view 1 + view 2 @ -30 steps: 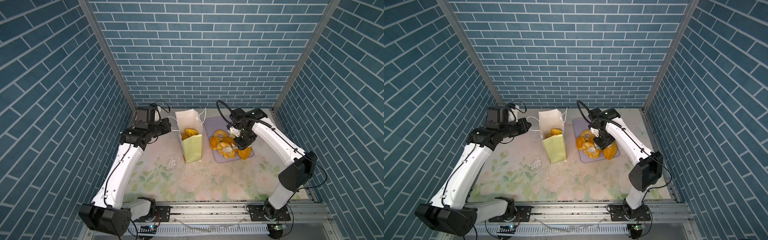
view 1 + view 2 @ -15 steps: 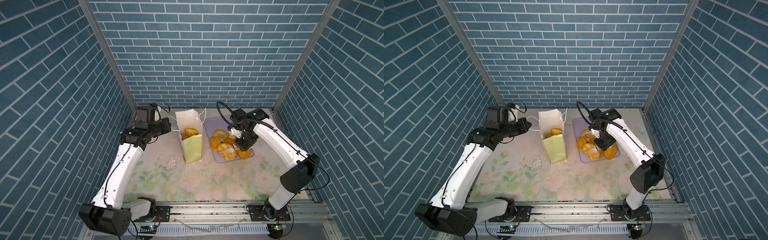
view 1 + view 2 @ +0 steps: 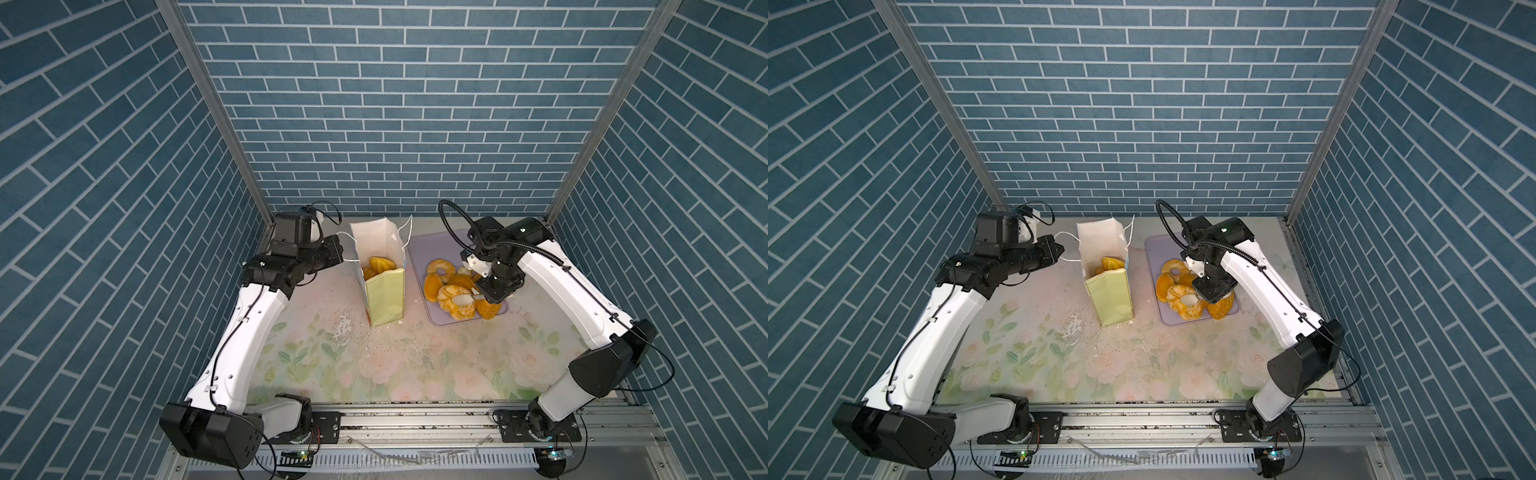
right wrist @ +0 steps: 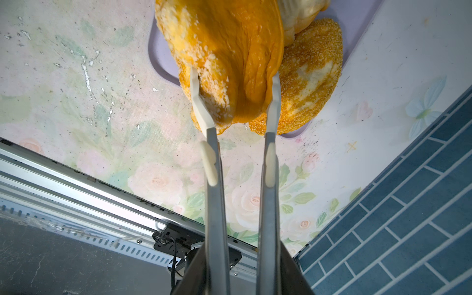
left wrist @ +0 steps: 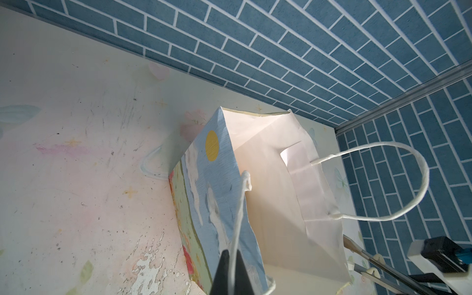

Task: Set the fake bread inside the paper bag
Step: 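Lower the tongs onto the sugar-coated orange bun and pinch it, then lift the orange bun with the tongs above the tray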

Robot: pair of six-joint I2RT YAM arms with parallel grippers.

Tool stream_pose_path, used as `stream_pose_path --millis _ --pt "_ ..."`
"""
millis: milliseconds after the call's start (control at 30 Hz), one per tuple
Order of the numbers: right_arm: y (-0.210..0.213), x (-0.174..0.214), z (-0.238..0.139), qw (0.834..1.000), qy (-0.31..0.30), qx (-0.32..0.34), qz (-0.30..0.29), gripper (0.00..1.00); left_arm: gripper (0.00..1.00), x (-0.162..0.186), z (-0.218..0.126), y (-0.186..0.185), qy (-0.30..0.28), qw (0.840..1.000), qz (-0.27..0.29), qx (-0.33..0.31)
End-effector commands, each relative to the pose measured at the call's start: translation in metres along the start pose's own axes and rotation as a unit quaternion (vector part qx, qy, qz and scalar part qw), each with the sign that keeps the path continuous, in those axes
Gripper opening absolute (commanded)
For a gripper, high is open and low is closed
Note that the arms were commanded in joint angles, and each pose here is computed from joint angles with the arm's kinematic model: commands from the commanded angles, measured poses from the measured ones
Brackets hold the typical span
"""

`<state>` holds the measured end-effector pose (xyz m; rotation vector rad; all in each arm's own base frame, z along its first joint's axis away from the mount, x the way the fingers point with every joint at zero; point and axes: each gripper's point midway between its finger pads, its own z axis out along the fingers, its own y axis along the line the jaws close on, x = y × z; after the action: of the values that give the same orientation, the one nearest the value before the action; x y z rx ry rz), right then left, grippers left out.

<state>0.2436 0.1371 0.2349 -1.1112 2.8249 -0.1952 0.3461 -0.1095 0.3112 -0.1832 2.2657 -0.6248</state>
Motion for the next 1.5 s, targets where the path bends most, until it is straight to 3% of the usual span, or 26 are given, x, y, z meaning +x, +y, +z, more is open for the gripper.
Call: stream_pose_path --millis 0,533,833,967,1467 --pt "-0.003 0.012 -0.025 1.0 -0.027 0.013 0.01 0.24 0.0 -0.005 0.0 -0.007 -0.006 1.0 0.011 0.011" --pt "-0.027 -0.017 -0.097 0.983 -0.169 0.052 0.056 0.24 0.0 -0.007 -0.01 -0.01 -0.017 1.0 0.011 0.014" --pt "-0.049 -0.047 -0.136 0.962 -0.241 0.088 0.089 0.24 0.0 -0.006 -0.009 -0.008 -0.014 1.0 0.009 0.012" --pt "-0.059 -0.06 -0.16 0.946 -0.289 0.105 0.101 0.24 0.0 -0.005 -0.009 -0.008 -0.014 1.0 0.009 0.012" --pt "-0.037 -0.113 -0.208 0.905 -0.419 0.032 0.069 0.25 0.0 -0.002 -0.009 -0.006 -0.014 1.0 0.004 0.009"
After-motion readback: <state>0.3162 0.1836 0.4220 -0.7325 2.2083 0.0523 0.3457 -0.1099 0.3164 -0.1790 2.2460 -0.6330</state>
